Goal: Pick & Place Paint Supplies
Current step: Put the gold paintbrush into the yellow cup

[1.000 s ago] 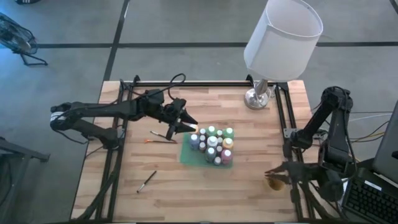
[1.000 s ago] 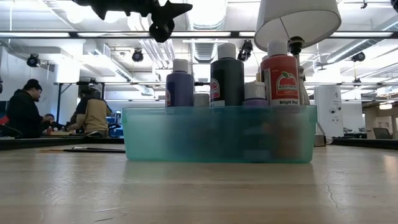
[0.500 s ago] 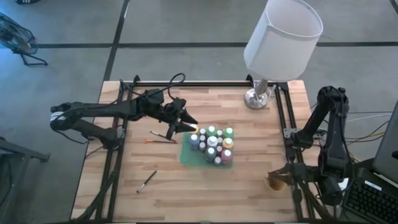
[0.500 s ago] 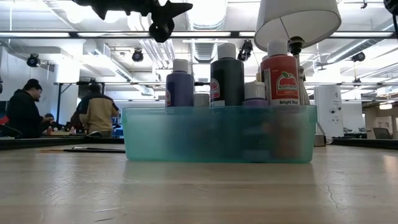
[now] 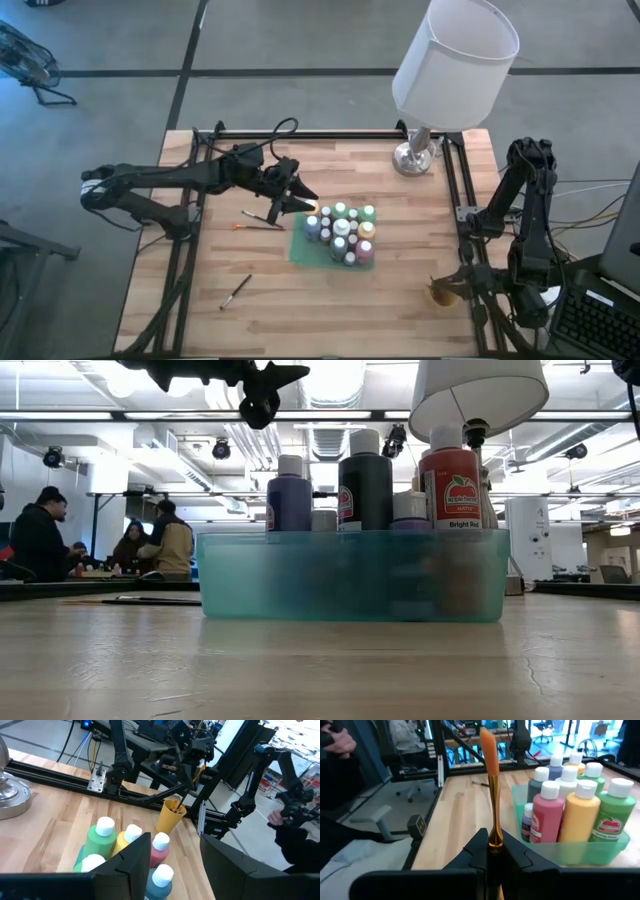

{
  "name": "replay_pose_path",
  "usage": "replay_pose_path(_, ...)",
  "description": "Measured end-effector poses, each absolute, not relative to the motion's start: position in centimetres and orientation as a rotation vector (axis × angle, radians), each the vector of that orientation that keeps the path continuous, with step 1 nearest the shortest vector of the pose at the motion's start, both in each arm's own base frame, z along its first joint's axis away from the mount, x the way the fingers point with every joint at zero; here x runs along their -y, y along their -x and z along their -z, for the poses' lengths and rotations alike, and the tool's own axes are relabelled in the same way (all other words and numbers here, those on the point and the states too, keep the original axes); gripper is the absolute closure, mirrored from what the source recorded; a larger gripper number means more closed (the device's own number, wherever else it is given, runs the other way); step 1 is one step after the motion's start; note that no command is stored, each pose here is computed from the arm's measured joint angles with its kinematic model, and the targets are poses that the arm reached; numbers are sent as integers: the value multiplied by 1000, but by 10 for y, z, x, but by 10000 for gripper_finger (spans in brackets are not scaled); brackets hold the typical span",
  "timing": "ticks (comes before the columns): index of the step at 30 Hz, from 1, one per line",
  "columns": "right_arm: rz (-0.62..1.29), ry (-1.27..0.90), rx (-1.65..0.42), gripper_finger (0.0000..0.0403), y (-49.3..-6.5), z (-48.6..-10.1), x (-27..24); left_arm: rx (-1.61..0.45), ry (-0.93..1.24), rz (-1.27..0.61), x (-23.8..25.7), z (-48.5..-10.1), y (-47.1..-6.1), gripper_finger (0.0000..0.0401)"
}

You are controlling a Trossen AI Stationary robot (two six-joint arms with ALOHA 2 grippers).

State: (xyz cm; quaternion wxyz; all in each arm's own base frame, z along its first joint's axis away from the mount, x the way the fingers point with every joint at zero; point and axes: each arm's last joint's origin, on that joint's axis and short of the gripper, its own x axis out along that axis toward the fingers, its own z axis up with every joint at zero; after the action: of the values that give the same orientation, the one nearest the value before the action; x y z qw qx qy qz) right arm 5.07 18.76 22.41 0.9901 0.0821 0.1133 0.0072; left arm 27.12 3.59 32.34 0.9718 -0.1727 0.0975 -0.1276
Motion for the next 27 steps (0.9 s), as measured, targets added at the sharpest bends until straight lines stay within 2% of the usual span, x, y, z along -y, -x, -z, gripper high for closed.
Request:
replay_pose_path(11,-37,-129,-201,388,-41,-201,-180,-203,390,254,-36,-323,-271,228)
replay_pose_path(27,-70,-187,-237,388,-39,-167,-171,-206,418,251,-36,-323,-271,228)
